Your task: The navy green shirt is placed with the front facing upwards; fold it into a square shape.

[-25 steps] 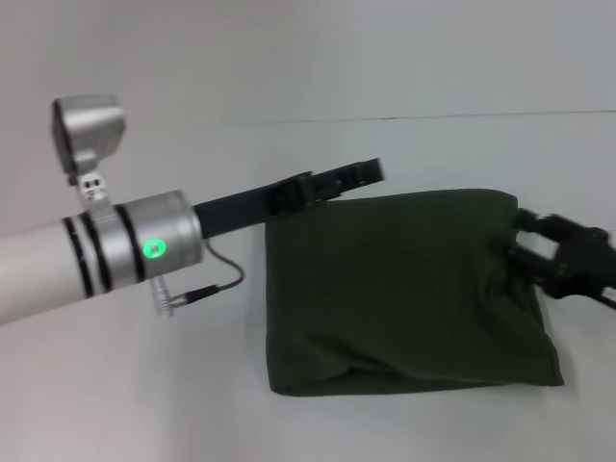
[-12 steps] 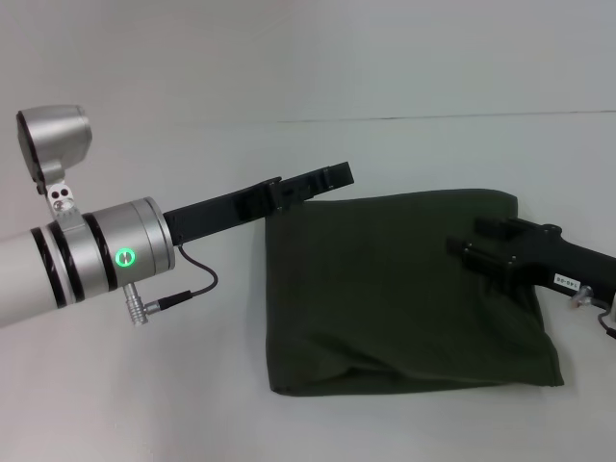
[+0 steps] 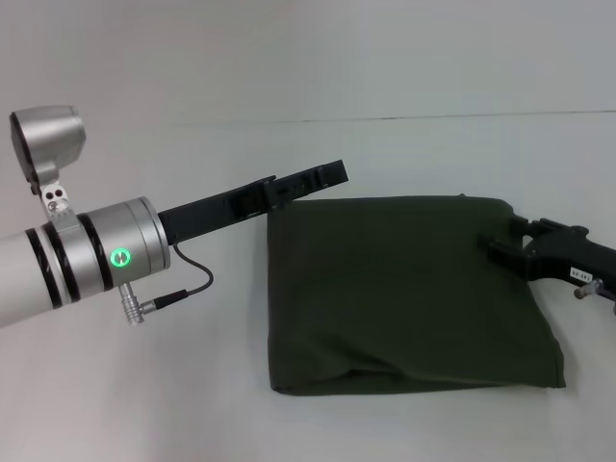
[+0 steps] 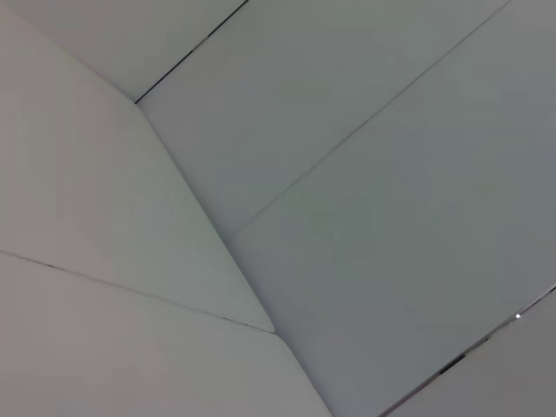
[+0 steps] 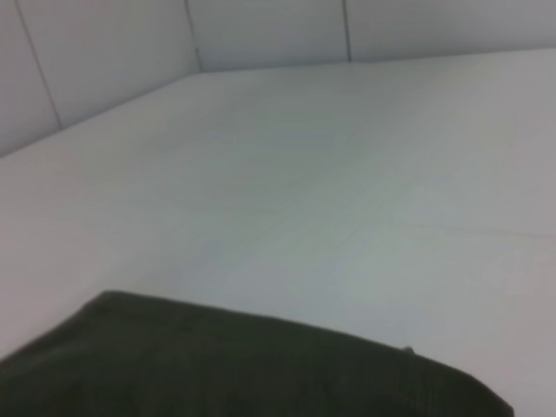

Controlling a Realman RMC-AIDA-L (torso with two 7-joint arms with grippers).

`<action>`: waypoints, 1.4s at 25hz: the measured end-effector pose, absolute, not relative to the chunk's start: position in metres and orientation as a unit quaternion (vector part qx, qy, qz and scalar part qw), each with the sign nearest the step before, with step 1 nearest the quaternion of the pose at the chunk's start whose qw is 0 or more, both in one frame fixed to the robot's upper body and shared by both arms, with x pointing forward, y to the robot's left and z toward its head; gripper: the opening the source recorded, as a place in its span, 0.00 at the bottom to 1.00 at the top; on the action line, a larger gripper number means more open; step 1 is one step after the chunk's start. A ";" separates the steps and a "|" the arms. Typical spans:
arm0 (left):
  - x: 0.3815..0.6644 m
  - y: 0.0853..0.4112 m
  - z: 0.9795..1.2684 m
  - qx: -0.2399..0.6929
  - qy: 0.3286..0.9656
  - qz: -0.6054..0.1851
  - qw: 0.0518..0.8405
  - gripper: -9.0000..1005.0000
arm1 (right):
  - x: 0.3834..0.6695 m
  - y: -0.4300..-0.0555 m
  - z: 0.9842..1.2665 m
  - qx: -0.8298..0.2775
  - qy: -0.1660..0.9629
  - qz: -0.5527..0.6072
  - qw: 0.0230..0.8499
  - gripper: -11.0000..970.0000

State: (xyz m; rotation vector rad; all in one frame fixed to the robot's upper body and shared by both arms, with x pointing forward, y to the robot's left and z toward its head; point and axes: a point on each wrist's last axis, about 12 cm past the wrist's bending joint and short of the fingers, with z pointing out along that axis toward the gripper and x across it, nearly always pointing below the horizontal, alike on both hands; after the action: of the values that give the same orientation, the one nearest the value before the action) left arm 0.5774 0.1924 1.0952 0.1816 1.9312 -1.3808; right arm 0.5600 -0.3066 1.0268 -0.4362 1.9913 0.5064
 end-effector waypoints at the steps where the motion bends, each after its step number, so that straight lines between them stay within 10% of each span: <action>1: 0.577 0.193 1.095 0.071 0.753 -0.538 0.372 0.96 | 0.560 -0.307 1.028 -0.178 0.820 0.213 0.501 0.67; 11: 0.574 0.201 1.094 0.073 0.747 -0.537 0.385 0.96 | 0.524 -0.321 1.054 -0.219 0.754 0.312 0.535 0.67; 35: 0.560 0.222 1.087 0.066 0.747 -0.539 0.383 0.96 | 0.471 -0.341 1.010 -0.203 0.814 0.272 0.472 0.67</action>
State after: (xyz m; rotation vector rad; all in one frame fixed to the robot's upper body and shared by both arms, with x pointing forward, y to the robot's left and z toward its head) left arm 0.5603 0.2218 1.0867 0.1670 1.9046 -1.3749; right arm 0.4707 -0.3415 1.0100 -0.4957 1.9914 0.6658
